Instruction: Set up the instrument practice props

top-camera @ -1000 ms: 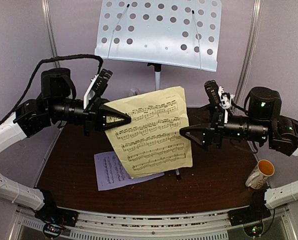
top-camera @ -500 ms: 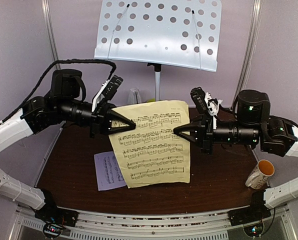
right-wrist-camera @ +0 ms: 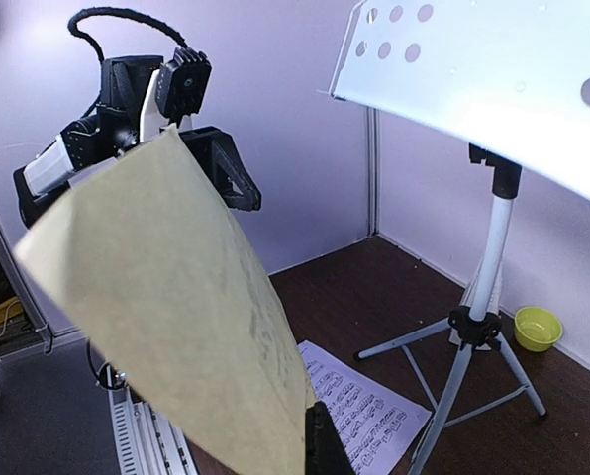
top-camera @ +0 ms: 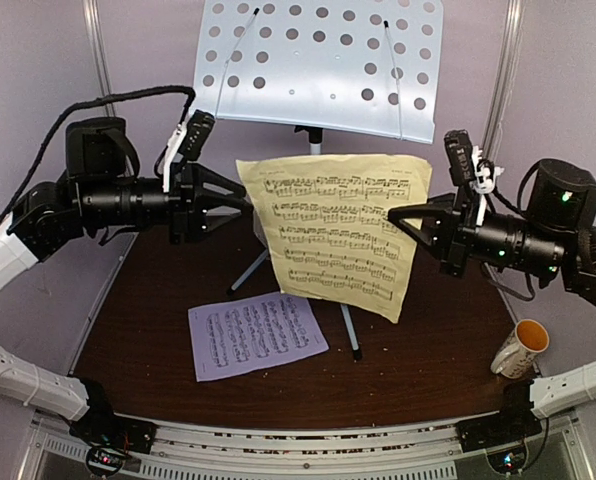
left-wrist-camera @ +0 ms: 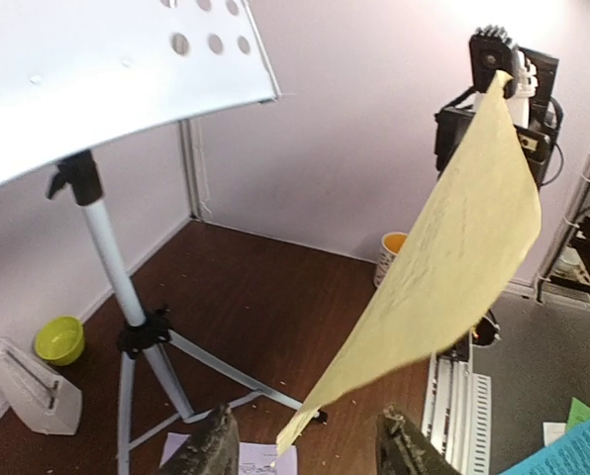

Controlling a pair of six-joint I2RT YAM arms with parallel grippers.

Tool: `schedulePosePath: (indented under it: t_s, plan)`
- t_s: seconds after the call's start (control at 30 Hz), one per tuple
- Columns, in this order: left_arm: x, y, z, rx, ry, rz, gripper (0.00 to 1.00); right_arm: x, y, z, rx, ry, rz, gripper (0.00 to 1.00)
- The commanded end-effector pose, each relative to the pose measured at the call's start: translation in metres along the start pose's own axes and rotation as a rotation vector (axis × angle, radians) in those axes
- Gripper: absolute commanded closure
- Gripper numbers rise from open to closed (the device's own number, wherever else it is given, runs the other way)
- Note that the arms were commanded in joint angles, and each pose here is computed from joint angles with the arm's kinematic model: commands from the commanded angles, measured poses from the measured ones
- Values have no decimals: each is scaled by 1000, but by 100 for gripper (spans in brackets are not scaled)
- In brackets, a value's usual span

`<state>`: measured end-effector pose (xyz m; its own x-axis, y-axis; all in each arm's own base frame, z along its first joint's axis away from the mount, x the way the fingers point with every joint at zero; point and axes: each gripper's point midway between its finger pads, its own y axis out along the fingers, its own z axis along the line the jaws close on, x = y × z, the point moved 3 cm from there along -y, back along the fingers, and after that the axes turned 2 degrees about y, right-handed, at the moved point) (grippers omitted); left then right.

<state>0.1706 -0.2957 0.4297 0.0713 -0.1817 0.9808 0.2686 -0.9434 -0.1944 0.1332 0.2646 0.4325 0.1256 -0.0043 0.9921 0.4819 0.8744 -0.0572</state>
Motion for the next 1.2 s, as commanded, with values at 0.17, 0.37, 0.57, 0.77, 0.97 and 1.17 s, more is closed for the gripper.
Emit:
schedulePosePath:
  t_s: [0.17,0.37,0.57,0.77,0.97,1.17]
  plan:
    - [67,-45,37,354,103,-110,45,79,-37,-14,-132,-74,-149,100]
    - [96,-57,55,462,108,-121,44,133,-51,-26,-236,-106,-273,100]
    - [130,-73,78,570,91,-171,42,189,-58,-35,-304,-117,-410,100]
    - [151,-68,96,616,79,-209,40,222,-47,-42,-318,-131,-487,100]
    - [160,-54,113,639,87,-230,38,247,-35,-56,-359,-121,-565,100]
    - [177,-49,121,663,140,-279,38,263,-7,-68,-379,-128,-600,100]
